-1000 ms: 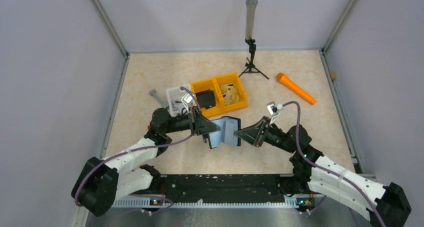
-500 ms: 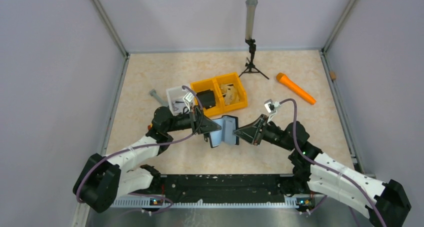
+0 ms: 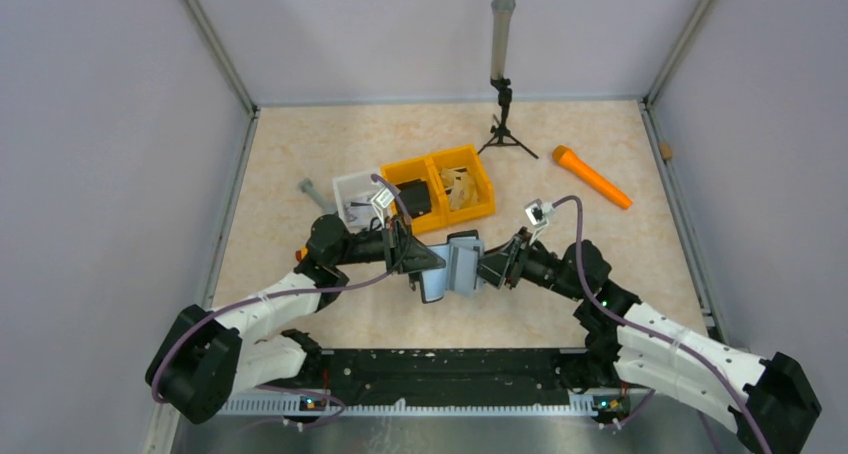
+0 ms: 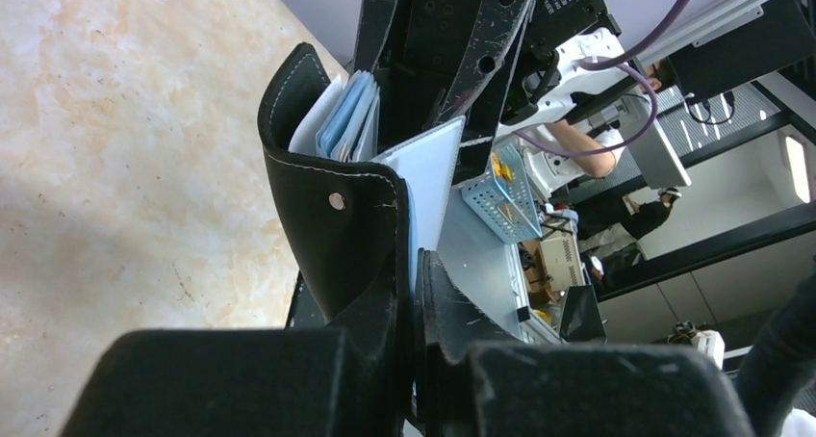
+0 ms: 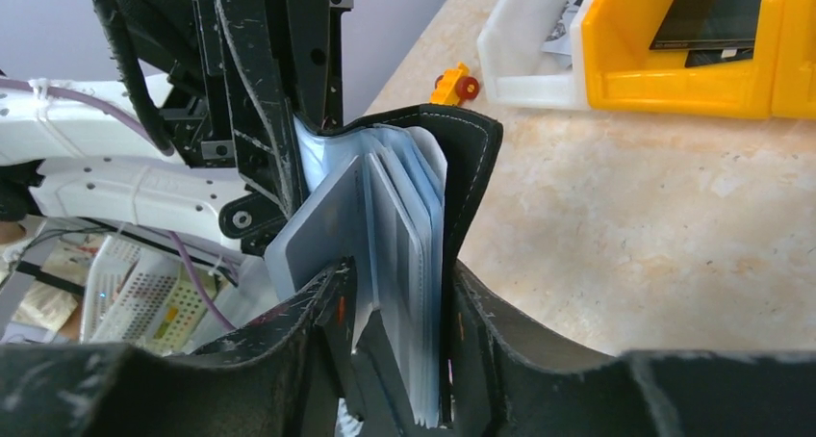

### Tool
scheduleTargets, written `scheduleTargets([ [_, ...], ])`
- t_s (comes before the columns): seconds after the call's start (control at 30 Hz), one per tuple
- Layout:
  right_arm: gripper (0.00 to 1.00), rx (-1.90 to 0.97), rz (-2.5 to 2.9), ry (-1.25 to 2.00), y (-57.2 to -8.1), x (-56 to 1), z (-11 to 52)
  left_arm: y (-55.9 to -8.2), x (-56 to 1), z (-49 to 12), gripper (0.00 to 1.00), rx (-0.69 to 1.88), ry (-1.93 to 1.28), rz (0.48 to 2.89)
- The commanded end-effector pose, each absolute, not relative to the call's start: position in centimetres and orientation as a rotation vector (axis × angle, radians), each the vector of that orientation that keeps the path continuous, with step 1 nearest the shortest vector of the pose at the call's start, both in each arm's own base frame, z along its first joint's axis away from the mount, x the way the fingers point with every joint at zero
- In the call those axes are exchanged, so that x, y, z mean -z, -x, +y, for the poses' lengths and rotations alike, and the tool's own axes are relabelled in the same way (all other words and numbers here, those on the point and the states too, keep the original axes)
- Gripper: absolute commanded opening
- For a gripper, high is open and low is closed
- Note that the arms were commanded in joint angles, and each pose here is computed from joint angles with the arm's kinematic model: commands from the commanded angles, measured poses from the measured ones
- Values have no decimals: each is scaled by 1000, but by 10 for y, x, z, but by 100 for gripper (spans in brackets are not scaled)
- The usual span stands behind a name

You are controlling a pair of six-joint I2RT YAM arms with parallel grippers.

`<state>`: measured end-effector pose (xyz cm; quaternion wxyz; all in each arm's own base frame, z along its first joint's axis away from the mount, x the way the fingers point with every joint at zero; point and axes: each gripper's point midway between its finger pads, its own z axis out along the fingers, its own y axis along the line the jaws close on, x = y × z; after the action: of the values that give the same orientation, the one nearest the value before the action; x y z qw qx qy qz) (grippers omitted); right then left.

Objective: Take the credit cards out of the card holder
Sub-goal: Remove the credit card from the card holder.

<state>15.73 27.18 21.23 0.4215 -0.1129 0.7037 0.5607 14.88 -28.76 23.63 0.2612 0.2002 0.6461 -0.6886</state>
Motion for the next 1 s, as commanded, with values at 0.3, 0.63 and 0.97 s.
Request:
scheduleTargets([
  [0.3,0,-1406,1721,286,-158,-236,271,-159,-244,-291,58,1776,-568,1702],
  [0.63,0,-950,2040,230,-193,-211,253,-186,-197,-295,99,1605,-478,1857],
  [0.97,0,-541,2190,290,-206,-184,257,-192,-184,-328,99,1600,-484,1866],
])
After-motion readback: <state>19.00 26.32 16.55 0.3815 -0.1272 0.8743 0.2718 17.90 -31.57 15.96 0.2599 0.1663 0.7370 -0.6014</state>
